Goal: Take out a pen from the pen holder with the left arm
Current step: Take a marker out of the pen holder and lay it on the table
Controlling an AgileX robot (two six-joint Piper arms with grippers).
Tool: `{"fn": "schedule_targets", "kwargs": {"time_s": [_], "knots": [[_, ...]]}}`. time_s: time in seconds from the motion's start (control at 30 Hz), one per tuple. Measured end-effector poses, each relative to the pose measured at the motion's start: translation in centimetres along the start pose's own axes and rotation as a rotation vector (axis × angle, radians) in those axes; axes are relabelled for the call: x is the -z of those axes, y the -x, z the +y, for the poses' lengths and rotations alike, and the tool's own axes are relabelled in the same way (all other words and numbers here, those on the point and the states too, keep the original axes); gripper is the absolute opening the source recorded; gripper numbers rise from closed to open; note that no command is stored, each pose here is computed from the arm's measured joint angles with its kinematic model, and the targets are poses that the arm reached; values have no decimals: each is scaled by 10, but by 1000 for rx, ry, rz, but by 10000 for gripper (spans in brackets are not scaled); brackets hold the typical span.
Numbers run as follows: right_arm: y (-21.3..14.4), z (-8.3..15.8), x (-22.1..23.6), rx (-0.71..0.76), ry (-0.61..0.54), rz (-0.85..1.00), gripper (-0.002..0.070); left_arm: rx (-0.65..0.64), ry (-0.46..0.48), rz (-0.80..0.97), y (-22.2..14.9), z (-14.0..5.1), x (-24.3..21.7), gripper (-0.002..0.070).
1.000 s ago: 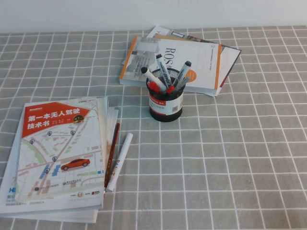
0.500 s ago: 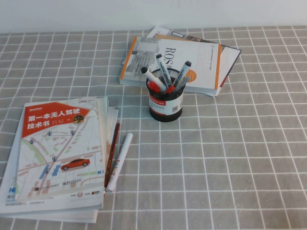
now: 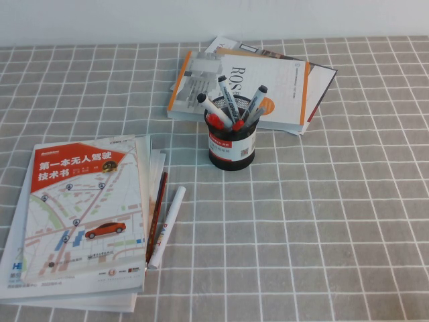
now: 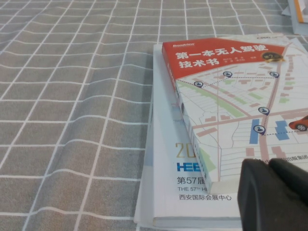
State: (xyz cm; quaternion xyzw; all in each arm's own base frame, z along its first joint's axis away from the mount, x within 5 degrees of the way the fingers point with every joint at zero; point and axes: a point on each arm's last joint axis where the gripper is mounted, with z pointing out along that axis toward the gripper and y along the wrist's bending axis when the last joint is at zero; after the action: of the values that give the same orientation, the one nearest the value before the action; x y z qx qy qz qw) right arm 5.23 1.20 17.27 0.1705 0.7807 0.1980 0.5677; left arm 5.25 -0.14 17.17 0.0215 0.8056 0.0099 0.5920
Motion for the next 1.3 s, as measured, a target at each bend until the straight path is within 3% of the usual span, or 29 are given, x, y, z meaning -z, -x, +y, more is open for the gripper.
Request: {"fn": "schedule_targets", "kwargs": {"time_s": [0.13, 0.47, 1.2, 1.3], "knots": [[0, 0, 0, 0, 0, 0, -13, 3, -1, -6, 1, 0, 0, -3], [0, 0, 0, 0, 0, 0, -13, 176, -32, -180, 17, -1, 2, -3], [0, 0, 0, 0, 0, 0, -13, 183, -34, -189, 17, -2, 2, -3], [0, 0, 0, 0, 0, 0, -13, 285, -59, -193, 18, -3, 2, -3]]}}
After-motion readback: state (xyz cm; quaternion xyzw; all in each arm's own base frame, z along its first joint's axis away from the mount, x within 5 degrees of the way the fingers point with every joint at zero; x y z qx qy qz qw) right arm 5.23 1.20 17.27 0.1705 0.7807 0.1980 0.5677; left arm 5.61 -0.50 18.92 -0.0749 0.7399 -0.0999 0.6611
